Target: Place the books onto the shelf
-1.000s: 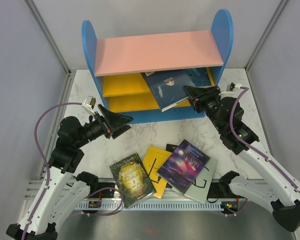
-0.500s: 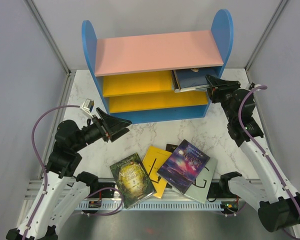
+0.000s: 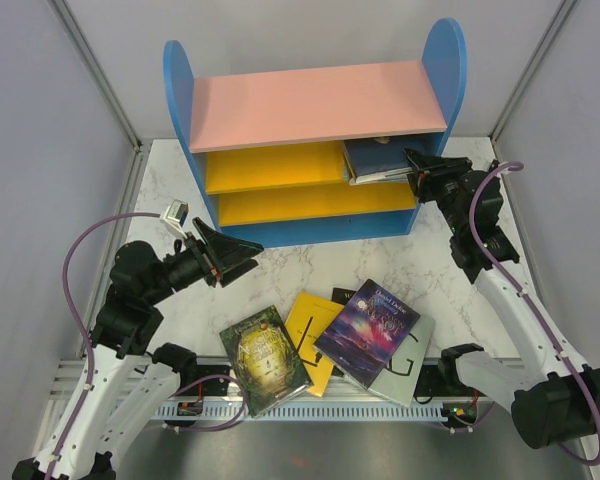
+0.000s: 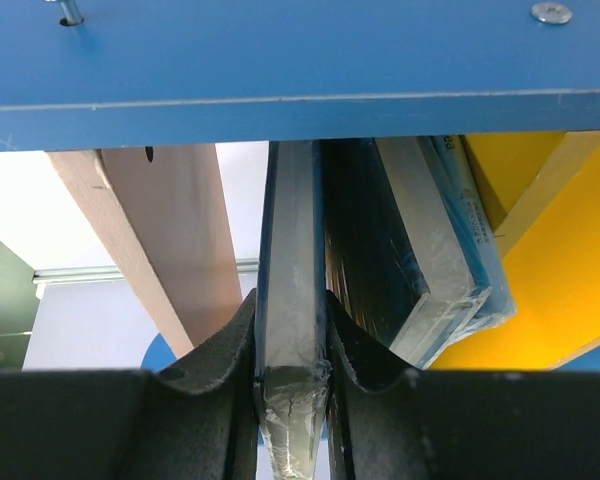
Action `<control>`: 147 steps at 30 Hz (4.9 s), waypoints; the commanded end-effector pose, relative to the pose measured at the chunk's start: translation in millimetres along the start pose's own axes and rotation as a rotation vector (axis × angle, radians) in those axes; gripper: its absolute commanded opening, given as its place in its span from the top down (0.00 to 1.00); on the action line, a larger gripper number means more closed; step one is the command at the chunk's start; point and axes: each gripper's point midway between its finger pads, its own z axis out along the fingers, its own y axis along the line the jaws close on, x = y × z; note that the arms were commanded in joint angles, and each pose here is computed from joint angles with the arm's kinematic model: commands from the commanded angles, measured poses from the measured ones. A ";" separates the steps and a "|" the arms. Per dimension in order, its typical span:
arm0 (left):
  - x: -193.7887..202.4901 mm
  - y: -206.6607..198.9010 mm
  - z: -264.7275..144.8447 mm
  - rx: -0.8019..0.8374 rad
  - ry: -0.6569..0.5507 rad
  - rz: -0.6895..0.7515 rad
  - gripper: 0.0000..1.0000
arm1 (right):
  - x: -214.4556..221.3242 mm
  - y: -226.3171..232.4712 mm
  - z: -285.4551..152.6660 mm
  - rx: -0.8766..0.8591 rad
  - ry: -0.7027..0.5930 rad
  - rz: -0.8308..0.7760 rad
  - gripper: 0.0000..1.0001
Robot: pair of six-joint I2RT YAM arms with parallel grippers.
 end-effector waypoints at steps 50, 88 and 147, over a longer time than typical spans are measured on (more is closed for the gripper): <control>-9.8 11.6 21.8 -0.038 0.045 0.083 0.02 | 26.1 23.6 -38.1 0.014 0.234 -0.195 0.17; -8.9 16.4 23.1 -0.060 0.055 0.077 0.04 | 37.5 20.7 -52.5 0.047 0.324 -0.221 0.08; 250.3 145.1 127.5 0.013 0.913 -0.225 0.41 | 59.0 -321.4 -264.3 0.833 0.677 -0.347 0.27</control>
